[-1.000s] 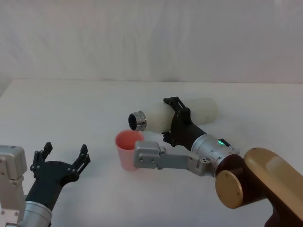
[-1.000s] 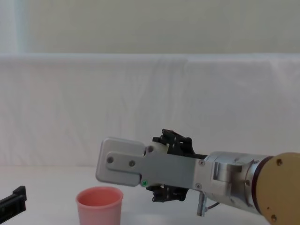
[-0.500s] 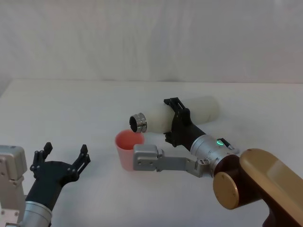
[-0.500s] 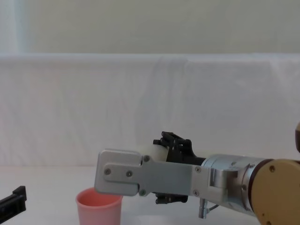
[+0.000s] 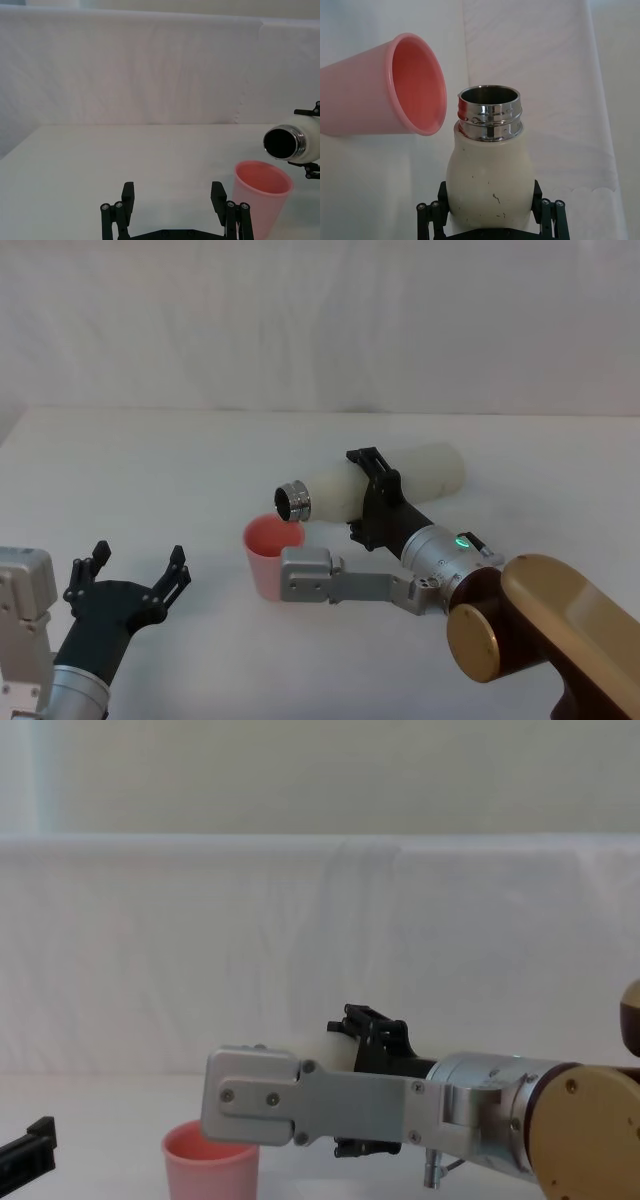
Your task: Grasp the thermos with one hand and pour water into the cup lid.
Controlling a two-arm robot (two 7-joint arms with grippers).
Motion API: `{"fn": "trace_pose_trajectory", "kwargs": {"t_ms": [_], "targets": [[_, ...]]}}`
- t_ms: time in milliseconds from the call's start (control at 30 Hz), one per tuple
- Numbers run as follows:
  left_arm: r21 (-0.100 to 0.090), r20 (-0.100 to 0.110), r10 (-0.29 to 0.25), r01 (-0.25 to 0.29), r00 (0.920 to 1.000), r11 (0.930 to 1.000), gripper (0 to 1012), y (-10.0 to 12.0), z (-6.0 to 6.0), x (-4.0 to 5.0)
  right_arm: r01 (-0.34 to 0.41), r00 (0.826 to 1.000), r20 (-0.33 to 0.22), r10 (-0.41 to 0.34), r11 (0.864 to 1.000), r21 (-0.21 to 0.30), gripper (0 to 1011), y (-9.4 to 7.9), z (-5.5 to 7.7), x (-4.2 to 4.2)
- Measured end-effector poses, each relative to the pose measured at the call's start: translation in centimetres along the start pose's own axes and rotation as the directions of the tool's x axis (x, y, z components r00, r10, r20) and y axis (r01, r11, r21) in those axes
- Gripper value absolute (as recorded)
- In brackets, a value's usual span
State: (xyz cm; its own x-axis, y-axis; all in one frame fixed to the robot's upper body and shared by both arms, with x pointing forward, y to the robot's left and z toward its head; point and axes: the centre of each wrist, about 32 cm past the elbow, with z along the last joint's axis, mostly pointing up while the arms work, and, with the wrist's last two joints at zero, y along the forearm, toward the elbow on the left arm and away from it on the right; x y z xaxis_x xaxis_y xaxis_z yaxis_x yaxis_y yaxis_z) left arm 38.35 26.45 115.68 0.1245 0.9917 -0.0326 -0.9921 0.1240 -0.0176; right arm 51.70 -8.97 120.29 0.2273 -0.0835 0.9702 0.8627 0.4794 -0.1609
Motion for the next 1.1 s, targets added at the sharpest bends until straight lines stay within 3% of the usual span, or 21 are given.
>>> {"fn": "trace_pose_trajectory", "kwargs": {"t_ms": [1100], "targets": [[0.000, 0.000, 0.000, 0.000, 1.0000, 1.0000, 1001, 0.00, 0.00, 0.00, 0.009, 0.997, 0.079, -0.008, 1.000, -0.021, 960, 0.61, 0.63, -0.14]]}}
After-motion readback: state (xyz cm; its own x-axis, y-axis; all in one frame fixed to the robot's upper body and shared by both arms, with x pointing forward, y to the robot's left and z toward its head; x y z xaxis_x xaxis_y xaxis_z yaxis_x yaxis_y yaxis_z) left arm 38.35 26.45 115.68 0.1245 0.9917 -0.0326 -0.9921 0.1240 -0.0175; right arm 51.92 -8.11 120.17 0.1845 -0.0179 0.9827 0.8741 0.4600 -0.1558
